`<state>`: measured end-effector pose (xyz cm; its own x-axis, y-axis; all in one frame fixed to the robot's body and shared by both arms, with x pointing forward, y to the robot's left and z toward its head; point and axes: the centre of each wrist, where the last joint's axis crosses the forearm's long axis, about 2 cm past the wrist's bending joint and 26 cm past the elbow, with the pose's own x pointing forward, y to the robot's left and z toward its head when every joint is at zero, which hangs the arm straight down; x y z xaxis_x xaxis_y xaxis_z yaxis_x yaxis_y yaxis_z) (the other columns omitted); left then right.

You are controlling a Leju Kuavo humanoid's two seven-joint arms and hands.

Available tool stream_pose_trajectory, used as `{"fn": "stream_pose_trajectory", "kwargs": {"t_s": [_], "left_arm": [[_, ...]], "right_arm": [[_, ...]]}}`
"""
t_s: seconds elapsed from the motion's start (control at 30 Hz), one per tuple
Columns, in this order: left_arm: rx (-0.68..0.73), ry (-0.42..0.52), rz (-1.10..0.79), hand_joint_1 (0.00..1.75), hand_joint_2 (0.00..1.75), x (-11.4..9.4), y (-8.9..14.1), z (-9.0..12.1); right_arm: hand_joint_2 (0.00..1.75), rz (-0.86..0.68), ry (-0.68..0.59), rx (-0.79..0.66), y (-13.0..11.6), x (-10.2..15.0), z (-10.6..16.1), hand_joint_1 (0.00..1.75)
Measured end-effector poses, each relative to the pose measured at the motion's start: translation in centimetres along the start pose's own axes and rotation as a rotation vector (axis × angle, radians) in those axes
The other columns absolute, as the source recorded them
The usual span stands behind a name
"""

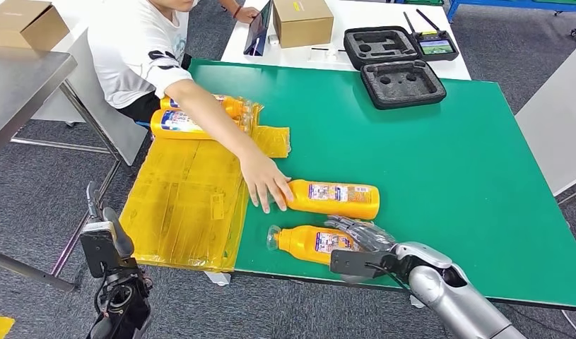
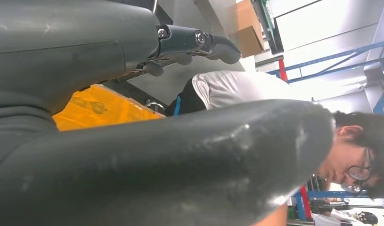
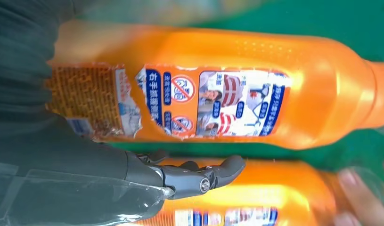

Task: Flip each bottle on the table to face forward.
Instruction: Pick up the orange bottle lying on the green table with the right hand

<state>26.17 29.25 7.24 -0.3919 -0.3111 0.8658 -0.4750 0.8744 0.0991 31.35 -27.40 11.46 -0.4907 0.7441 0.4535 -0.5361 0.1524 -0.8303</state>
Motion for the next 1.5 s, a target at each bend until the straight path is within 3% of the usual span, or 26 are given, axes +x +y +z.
{"fn": "stream_pose_trajectory", "kwargs": {"t_s": [0.4, 0.47, 0.53, 0.57, 0.6, 0.67, 1.13, 1.23, 1.4, 1.5], "left_arm": [[0.007, 0.036, 0.014, 0.0, 0.0, -0.1, 0.0, 0.2], [0.013, 0.041, 0.013, 0.0, 0.0, -0.1, 0.0, 0.4], [0.017, 0.049, 0.01, 0.0, 0.0, -0.2, 0.2, 0.7], [0.019, 0.054, 0.008, 0.0, 0.0, -0.3, 0.2, 0.9], [0.019, 0.059, 0.007, 0.0, 0.0, -0.3, 0.3, 1.1], [0.019, 0.065, 0.005, 0.0, 0.0, -0.3, 0.5, 1.5], [0.02, 0.073, 0.007, 0.0, 0.0, -0.2, 1.1, 2.2], [0.01, 0.076, 0.02, 0.0, 0.0, -0.2, 1.0, 2.3], [-0.02, 0.089, 0.09, 0.0, 0.0, 0.0, 0.1, 2.2], [-0.029, 0.104, 0.132, 0.0, 0.0, 0.1, -0.4, 2.4]], "right_arm": [[1.75, 0.016, 0.04, 0.054, -1.4, -1.1, -1.6, 0.01], [1.75, 0.023, 0.041, 0.058, -1.7, -1.3, -1.9, 0.39], [1.75, 0.03, 0.041, 0.063, -1.9, -1.4, -2.1, 1.1], [1.75, 0.033, 0.04, 0.065, -1.9, -1.5, -2.2, 1.35], [1.75, 0.035, 0.039, 0.066, -1.9, -1.6, -2.2, 1.55], [1.75, 0.042, 0.037, 0.068, -2.0, -1.7, -2.3, 1.69], [1.75, 0.018, -0.042, 0.059, -1.0, -1.4, -2.8, 1.75], [1.75, -0.07, -0.168, 0.027, -0.6, -0.8, -3.1, 1.74], [1.75, -0.298, -0.51, -0.159, 0.1, 1.5, -4.3, 1.74], [1.75, -0.396, -0.611, -0.27, 0.5, 3.5, -5.3, 1.75]]}}
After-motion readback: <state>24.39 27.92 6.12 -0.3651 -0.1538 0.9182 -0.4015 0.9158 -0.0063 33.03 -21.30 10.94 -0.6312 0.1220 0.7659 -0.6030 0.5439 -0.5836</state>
